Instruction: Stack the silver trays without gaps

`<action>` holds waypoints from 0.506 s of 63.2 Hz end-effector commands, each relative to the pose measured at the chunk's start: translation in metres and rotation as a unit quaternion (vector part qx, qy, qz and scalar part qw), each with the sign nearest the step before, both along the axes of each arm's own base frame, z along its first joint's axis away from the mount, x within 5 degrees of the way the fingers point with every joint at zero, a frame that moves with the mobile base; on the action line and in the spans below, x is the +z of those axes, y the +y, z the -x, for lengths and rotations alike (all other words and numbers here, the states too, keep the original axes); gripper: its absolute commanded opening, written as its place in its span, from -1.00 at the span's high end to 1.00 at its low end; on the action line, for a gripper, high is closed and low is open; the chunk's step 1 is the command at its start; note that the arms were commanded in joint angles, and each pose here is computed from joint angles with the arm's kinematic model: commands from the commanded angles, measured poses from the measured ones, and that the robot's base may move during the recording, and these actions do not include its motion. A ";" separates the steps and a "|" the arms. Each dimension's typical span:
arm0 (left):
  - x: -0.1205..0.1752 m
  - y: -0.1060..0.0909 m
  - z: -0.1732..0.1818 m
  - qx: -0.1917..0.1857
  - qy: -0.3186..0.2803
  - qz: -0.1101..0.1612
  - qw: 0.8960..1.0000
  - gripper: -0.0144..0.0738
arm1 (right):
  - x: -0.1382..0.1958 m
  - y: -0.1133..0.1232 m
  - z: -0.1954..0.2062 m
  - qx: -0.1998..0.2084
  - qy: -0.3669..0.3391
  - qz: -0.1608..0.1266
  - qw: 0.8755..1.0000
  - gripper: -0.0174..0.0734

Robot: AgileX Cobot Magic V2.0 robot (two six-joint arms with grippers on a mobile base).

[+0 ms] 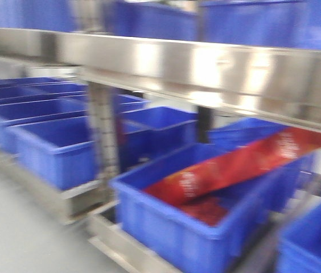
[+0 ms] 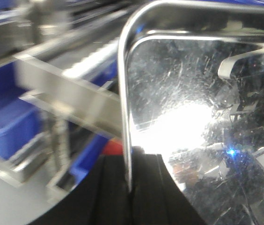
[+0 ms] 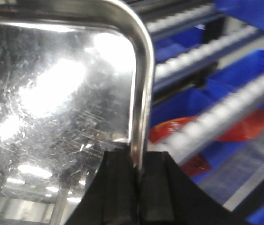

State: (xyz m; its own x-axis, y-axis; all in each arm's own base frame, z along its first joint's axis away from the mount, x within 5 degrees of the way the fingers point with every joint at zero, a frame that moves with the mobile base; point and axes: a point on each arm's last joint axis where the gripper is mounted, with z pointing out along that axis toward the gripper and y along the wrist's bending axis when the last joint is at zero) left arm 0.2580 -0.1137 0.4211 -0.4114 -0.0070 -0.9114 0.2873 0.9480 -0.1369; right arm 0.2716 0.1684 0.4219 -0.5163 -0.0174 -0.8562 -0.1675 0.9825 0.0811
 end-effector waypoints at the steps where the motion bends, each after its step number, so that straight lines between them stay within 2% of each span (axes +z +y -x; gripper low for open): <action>1: 0.014 -0.007 0.006 -0.019 -0.038 0.038 0.998 0.71 | 0.007 0.007 0.001 0.031 -0.033 -0.017 0.999 0.79; 32: 0.014 -0.007 0.006 -0.019 -0.038 0.038 0.998 0.71 | 0.007 0.007 0.001 0.031 -0.033 -0.017 0.999 0.79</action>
State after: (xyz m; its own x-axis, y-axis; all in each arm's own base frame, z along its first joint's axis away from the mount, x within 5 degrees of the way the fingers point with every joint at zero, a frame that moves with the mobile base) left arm 0.2576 -0.1134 0.4215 -0.4095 -0.0061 -0.9123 0.2873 0.9482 -0.1353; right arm 0.2716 0.1684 0.4219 -0.5163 -0.0174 -0.8562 -0.1675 0.9825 0.0811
